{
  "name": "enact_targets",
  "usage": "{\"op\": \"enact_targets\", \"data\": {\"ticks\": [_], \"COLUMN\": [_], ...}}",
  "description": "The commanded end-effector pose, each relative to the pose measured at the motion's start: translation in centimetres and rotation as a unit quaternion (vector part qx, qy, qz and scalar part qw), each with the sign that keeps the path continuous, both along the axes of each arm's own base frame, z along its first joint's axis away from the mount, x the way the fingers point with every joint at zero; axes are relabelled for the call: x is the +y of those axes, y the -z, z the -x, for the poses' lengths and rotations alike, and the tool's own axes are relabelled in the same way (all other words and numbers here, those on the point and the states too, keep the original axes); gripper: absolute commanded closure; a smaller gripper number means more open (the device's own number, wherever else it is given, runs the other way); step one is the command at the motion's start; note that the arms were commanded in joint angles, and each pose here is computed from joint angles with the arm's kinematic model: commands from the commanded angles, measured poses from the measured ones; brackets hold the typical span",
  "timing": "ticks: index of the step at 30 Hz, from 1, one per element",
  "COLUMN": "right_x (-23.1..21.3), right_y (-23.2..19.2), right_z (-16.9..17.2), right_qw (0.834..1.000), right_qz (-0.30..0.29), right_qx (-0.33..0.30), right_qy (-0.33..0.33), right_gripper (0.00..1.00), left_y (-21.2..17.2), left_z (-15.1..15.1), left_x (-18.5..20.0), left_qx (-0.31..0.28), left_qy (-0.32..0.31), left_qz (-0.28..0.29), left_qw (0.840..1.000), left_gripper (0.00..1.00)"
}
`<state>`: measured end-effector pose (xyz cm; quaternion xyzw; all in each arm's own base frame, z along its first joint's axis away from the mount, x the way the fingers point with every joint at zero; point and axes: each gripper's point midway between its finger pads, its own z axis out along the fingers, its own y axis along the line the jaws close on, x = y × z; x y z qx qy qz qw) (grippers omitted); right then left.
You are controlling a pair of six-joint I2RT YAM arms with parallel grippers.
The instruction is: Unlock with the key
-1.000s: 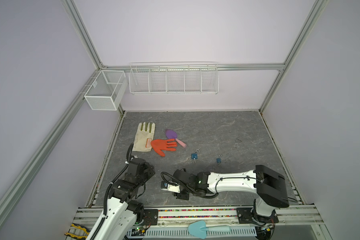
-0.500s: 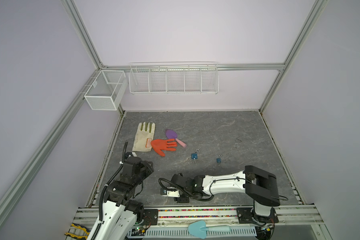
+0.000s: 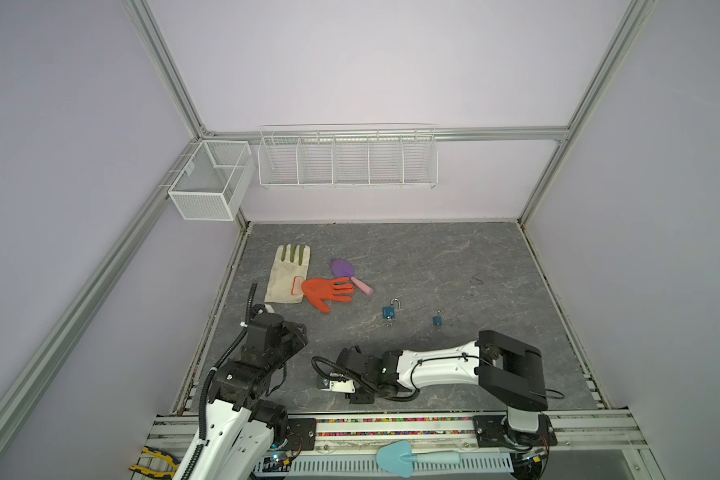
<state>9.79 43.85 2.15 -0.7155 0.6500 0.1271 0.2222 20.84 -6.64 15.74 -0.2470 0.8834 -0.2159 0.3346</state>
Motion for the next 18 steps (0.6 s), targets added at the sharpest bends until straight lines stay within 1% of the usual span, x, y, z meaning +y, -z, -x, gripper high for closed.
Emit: {"op": "enact_targets", "data": {"ticks": [1,18], "right_x": [0.00,0.04], "right_y": [0.22,-0.52], "right_z": [-0.47,-1.39], "right_qw": [1.000,1.000], "right_qz": [0.009,-0.002], "right_qx": [-0.008,-0.007], "right_qy": [-0.008,-0.003], "right_gripper": [0.69,0.81], "left_y": [0.15,0.59], "left_z": [-0.01,-0.20], "left_x": [0.37,0.19], "left_qx": [0.003,0.008], "left_qy": [-0.002,-0.002], "left_qz": [-0.012,-0.008], "left_qw": [1.000,1.000], "left_gripper": [0.56,0.55]}}
